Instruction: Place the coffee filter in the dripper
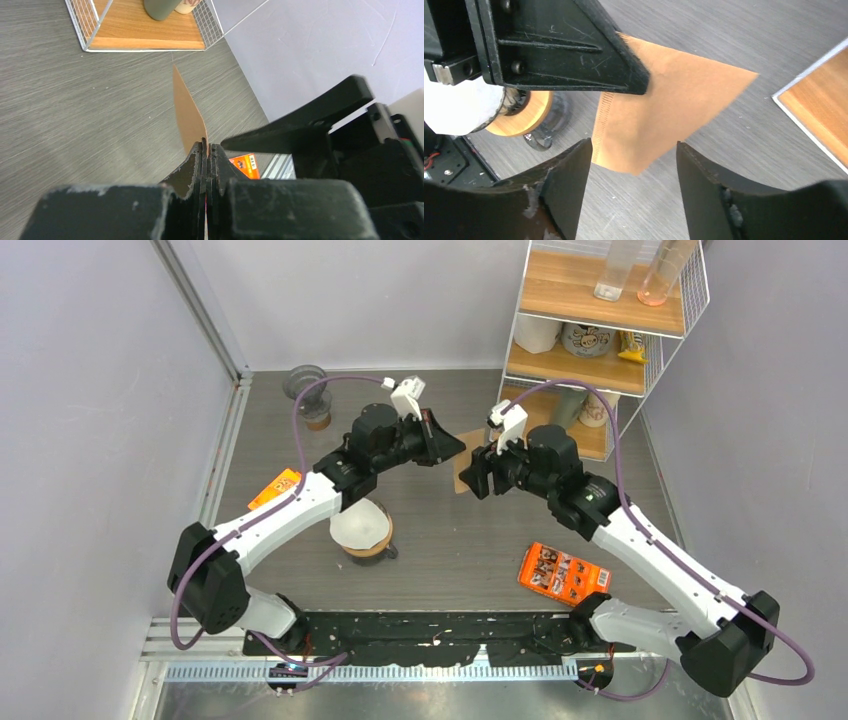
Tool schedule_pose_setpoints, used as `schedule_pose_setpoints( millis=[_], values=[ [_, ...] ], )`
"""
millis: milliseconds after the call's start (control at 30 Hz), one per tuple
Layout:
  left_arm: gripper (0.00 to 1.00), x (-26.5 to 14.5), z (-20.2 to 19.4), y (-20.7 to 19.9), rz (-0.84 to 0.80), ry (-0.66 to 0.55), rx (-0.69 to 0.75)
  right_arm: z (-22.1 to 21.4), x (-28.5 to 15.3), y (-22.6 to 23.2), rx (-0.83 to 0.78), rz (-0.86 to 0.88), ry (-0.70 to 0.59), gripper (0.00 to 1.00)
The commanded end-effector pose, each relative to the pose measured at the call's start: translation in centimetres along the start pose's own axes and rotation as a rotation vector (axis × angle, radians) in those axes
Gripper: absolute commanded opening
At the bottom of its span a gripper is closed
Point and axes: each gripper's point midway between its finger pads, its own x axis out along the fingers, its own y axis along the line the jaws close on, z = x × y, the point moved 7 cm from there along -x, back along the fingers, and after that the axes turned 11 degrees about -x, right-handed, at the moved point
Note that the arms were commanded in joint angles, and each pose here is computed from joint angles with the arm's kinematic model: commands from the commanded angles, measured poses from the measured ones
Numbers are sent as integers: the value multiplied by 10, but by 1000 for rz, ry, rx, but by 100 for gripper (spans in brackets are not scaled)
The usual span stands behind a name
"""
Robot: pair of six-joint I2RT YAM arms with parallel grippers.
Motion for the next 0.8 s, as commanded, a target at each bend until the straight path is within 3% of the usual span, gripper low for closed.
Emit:
schedule_pose_setpoints(
  millis=[0, 33, 100, 267, 400, 533, 767],
  values=[
    [0, -14, 14, -25, -107, -41, 110, 21, -22, -6, 54, -108, -112, 76],
    [0, -17, 14, -28, -132, -40, 134, 16, -23, -10, 101, -166, -107, 88],
    [0, -24, 15, -31, -185, -34, 183, 13, -34, -16, 177, -256, -139, 98],
    [0, -52, 18, -40, -273, -48, 331, 3, -44, -30, 335, -293, -272, 96],
    [0, -74, 12, -46, -356, -49, 425, 2, -43, -20, 388, 22, -437, 96],
    [0, -91, 5, -58, -486, -23, 479, 10, -49, -6, 274, 252, -565, 97],
    [0, -101, -2, -70, -604, 29, 505, 32, -63, 12, 120, 474, -698, 98]
  ],
)
